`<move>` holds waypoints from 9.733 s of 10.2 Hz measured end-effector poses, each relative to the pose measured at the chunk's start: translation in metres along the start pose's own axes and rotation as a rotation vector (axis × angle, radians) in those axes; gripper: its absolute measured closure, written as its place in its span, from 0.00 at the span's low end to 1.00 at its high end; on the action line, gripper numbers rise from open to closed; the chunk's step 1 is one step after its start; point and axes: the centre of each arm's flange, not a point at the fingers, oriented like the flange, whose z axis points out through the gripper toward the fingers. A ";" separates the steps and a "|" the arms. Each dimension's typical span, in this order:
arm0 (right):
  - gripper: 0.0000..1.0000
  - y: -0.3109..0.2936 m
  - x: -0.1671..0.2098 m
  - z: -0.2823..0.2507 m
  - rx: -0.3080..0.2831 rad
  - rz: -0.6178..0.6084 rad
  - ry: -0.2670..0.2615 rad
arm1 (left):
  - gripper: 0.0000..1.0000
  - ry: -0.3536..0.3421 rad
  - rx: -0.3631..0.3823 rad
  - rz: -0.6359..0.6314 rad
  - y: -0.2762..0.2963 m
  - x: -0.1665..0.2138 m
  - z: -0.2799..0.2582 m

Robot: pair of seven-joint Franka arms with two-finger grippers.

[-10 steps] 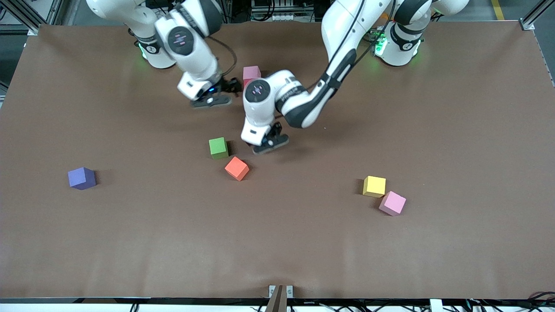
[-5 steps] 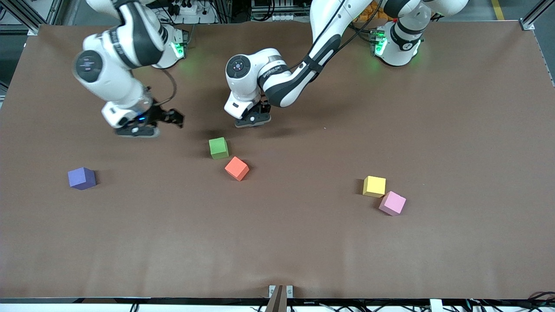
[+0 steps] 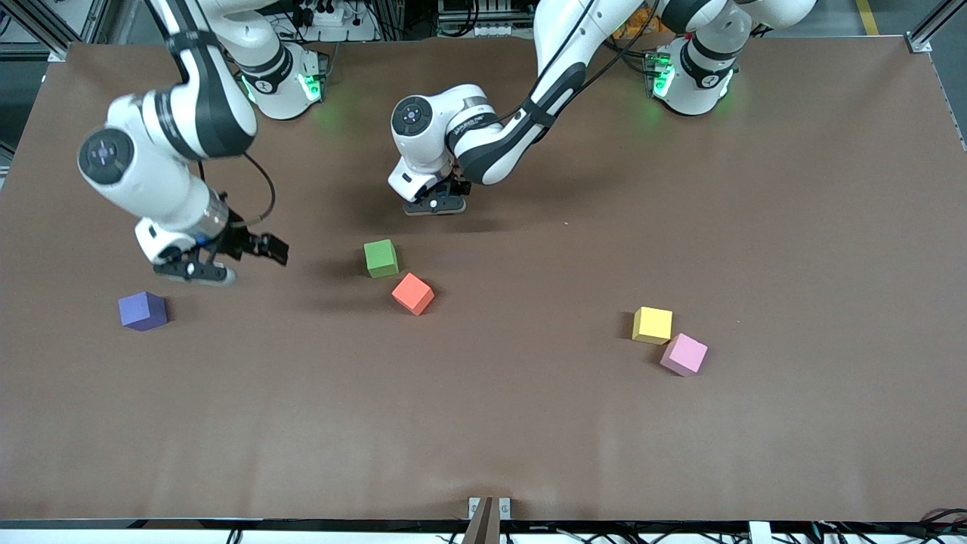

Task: Arrange blocks into number 1

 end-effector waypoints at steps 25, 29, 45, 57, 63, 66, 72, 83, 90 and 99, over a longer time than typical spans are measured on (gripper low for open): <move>0.00 -0.110 -0.008 0.099 -0.021 -0.386 -0.053 | 0.00 0.276 0.018 -0.353 -0.095 0.160 -0.054; 0.00 -0.141 -0.056 0.143 -0.035 -0.472 -0.078 | 0.00 0.278 -0.004 -0.575 -0.147 0.216 -0.060; 0.25 -0.134 -0.114 0.197 -0.056 -0.511 -0.102 | 0.00 0.272 -0.077 -0.727 -0.163 0.235 -0.066; 0.44 -0.268 -0.252 0.172 -0.042 -0.176 -0.080 | 0.00 0.279 -0.132 -0.767 -0.176 0.249 -0.093; 0.44 -0.257 -0.275 0.190 -0.084 -0.197 -0.119 | 0.00 0.275 -0.136 -0.764 -0.174 0.248 -0.092; 0.22 -0.257 -0.276 0.190 -0.084 -0.198 -0.120 | 0.00 0.278 -0.163 -0.752 -0.167 0.244 -0.093; 0.00 -0.226 -0.195 0.084 -0.028 -0.222 -0.079 | 0.00 0.214 -0.285 -0.852 -0.151 0.243 -0.099; 0.00 -0.010 0.007 -0.035 0.011 -0.023 -0.005 | 0.00 0.085 -0.429 -1.016 -0.043 0.174 -0.037; 0.00 0.016 0.024 -0.018 -0.001 0.008 -0.025 | 0.00 -0.035 -0.527 -1.178 -0.036 0.185 -0.041; 0.00 0.063 0.051 -0.001 -0.025 0.115 -0.031 | 0.00 -0.018 -0.584 -1.080 -0.023 0.182 -0.022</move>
